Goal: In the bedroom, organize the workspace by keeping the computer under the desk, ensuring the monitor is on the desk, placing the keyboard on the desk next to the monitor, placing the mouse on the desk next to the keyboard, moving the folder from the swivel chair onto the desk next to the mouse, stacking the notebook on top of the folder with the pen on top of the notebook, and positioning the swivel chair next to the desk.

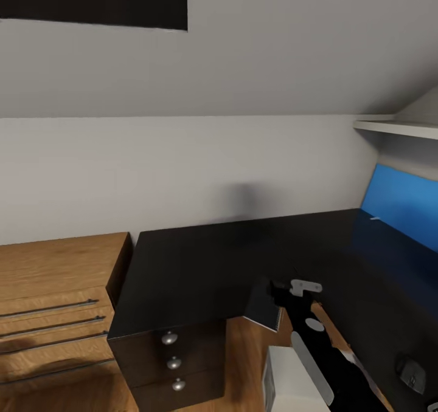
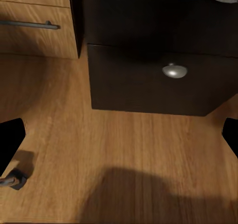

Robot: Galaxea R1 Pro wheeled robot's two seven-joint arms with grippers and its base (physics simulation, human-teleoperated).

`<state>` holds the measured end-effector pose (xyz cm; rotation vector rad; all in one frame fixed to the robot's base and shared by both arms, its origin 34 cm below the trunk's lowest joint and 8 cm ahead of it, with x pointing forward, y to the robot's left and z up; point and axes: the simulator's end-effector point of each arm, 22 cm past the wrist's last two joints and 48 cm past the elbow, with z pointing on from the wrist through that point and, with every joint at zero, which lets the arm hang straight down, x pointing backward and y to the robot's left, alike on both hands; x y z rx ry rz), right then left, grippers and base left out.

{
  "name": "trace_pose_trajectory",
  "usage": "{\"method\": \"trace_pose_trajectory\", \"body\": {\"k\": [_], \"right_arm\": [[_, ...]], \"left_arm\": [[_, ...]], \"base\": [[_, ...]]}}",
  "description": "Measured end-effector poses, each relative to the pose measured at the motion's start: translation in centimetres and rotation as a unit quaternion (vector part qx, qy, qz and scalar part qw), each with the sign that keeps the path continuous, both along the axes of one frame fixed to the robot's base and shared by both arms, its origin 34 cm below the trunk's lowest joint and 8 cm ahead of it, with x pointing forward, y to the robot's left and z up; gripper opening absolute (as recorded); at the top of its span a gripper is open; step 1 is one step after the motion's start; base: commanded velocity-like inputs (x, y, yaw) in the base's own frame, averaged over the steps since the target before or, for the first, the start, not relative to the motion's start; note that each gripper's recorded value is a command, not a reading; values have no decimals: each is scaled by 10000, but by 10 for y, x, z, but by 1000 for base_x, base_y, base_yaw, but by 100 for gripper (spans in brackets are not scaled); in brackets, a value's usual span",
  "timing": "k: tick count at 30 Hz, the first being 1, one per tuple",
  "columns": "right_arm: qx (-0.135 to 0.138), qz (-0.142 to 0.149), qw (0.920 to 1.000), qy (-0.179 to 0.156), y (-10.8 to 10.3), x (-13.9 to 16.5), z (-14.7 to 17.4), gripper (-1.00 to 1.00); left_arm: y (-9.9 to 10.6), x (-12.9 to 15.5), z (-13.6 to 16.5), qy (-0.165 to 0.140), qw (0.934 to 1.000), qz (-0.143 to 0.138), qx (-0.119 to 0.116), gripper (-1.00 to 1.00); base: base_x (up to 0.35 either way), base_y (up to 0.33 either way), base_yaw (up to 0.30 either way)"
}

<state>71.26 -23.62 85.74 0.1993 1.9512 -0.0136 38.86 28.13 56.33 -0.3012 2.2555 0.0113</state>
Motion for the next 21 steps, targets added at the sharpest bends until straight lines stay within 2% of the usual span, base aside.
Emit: {"method": "trace_pose_trajectory", "body": {"k": [5, 11, 16, 21], "right_arm": [[37, -59, 9997, -244, -1, 3, 9, 100], [46, -112, 9993, -367, -3, 4, 14, 100], [44, -119, 9992, -383, -3, 4, 14, 100], [44, -122, 9992, -383, -4, 5, 14, 100]], "left_arm": [[0, 0, 0, 1, 10000, 0, 0, 100], [0, 0, 0, 0, 10000, 0, 0, 100], [0, 0, 0, 2, 10000, 0, 0, 100], [0, 0, 0, 3, 10000, 0, 0, 100]], "base": [[0, 0, 257], [0, 0, 258], [-37, 0, 104], [-223, 0, 25]]}}
